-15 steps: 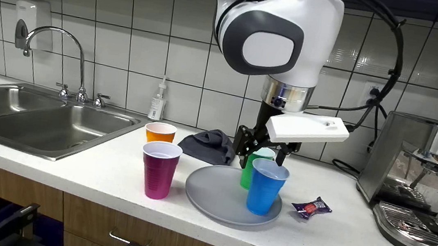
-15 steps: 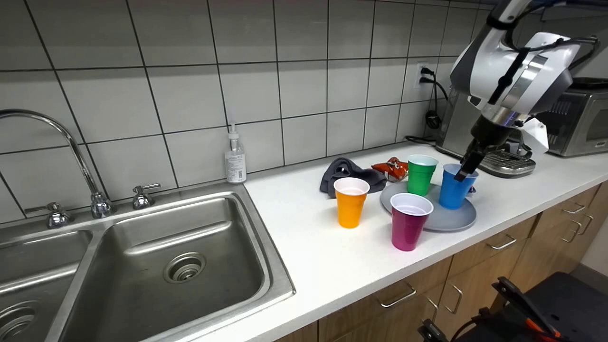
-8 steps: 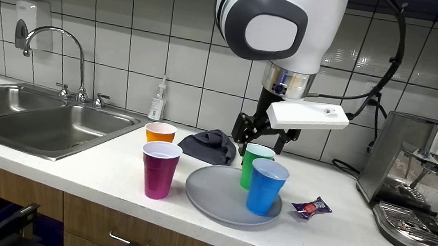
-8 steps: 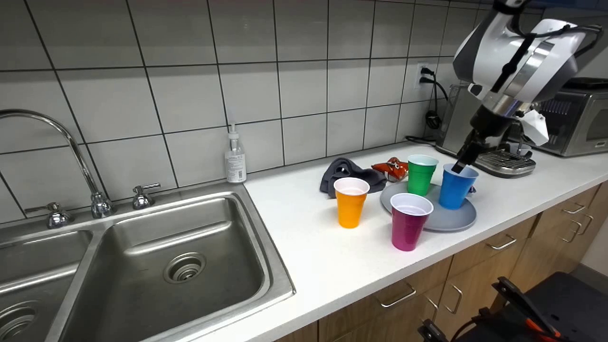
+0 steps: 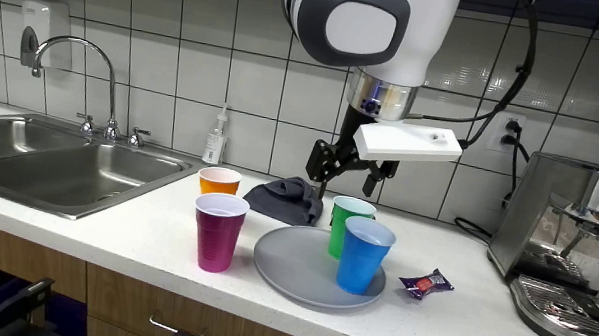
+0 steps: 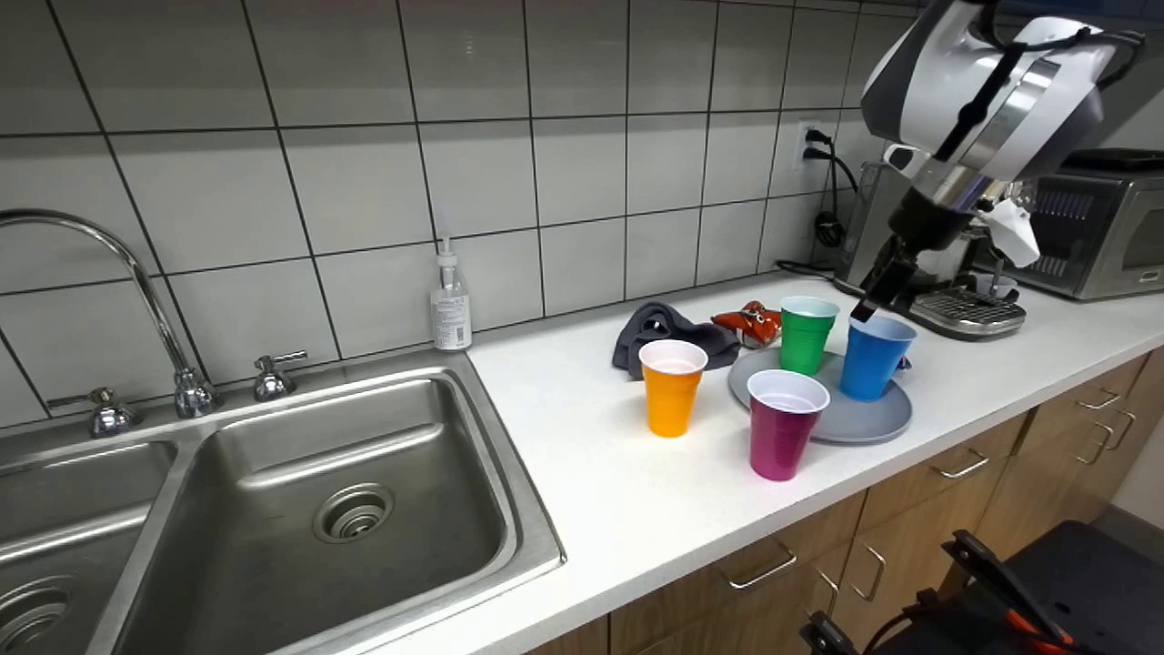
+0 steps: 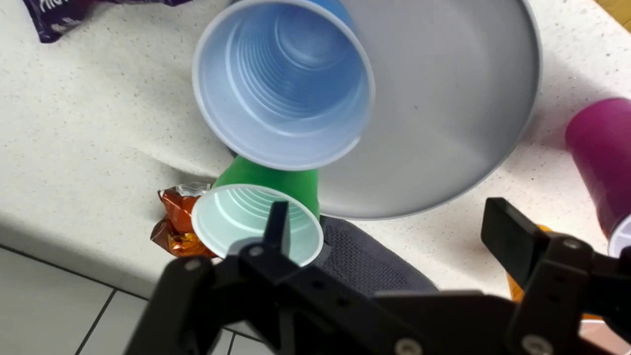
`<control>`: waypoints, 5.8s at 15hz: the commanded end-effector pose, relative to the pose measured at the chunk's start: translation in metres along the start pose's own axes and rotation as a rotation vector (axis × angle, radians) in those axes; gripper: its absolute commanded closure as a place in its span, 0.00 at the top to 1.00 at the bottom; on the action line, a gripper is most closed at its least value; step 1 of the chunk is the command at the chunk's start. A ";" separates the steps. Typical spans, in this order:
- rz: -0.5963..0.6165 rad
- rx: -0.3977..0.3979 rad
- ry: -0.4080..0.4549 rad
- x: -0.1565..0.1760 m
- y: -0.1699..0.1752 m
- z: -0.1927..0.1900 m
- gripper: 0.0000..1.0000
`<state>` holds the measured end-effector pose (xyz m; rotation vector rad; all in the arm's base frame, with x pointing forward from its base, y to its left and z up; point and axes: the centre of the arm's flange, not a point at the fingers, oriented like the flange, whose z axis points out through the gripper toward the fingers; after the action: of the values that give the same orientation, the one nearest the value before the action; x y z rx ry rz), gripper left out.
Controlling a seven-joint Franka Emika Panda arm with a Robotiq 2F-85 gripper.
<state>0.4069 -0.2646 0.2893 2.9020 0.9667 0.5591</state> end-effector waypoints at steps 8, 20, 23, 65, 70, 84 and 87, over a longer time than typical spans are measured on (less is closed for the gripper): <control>-0.083 0.036 0.025 0.028 -0.040 -0.007 1.00; -0.154 0.082 -0.015 0.040 -0.083 -0.001 1.00; -0.154 0.102 -0.021 0.035 -0.076 0.014 1.00; 0.294 -0.083 -0.300 0.076 -0.156 -0.002 1.00; 0.281 -0.069 -0.288 0.074 -0.143 0.010 1.00; 0.425 -0.094 -0.290 0.071 -0.154 0.013 1.00; 0.479 -0.100 -0.296 0.071 -0.159 0.016 1.00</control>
<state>0.3822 -0.1061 0.2794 3.0011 0.2820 0.1698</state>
